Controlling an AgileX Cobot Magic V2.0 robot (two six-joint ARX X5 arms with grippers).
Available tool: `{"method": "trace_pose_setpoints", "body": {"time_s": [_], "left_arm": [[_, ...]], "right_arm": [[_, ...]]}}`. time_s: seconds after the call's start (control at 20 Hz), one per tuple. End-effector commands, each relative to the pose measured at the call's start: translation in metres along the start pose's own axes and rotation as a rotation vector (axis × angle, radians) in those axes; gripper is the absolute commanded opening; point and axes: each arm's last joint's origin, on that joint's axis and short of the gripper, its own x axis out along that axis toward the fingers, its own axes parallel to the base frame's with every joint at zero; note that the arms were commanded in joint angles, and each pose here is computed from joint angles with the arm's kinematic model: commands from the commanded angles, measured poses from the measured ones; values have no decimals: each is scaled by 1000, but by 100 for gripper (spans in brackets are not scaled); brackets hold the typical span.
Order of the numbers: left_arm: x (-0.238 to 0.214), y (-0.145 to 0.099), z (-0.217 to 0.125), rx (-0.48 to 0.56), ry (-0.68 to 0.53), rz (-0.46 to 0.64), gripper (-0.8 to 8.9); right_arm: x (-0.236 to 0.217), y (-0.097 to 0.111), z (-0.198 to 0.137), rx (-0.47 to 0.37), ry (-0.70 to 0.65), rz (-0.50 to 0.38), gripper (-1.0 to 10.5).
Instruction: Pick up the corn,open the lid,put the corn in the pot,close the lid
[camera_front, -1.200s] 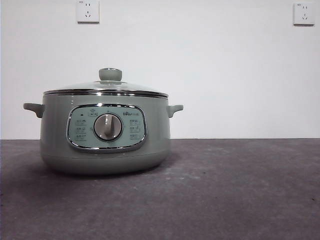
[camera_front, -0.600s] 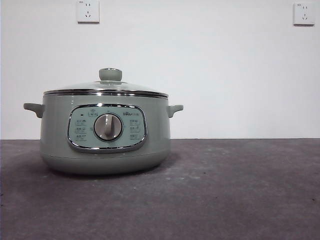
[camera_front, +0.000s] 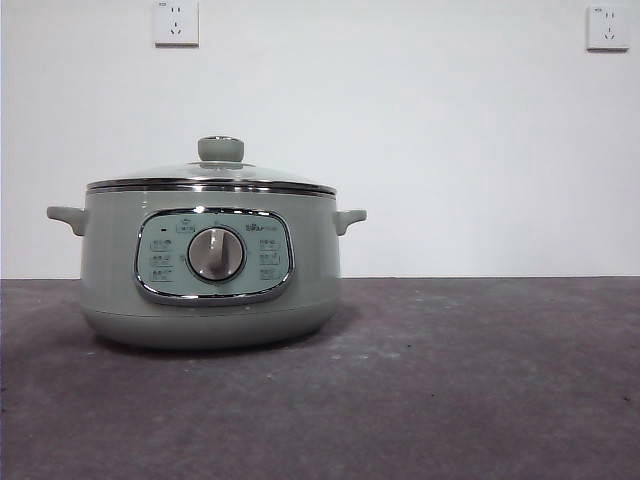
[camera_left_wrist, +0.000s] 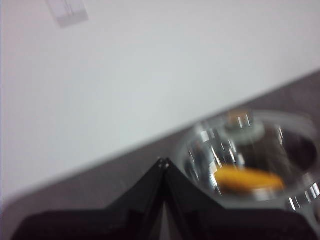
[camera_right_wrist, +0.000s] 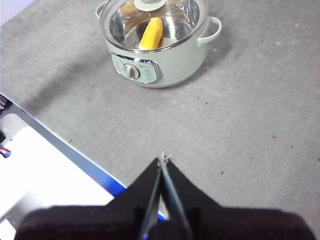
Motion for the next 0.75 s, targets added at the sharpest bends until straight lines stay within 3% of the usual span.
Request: {"method": "trace_pose_setpoints", "body": {"time_s": [0.05,0.35,0.75], "left_arm": [[4,-8,-36,-59,44,-8,-4],[4,-23,-97,-129,114,53,-4],[4,-29,-118,-197,144,47,-3]], "right_arm": [[2,0,-3,-3,33,-4,1],[2,0,-3,-3,33,-4,1],[2,0,-3,-3,33,-4,1]]}}
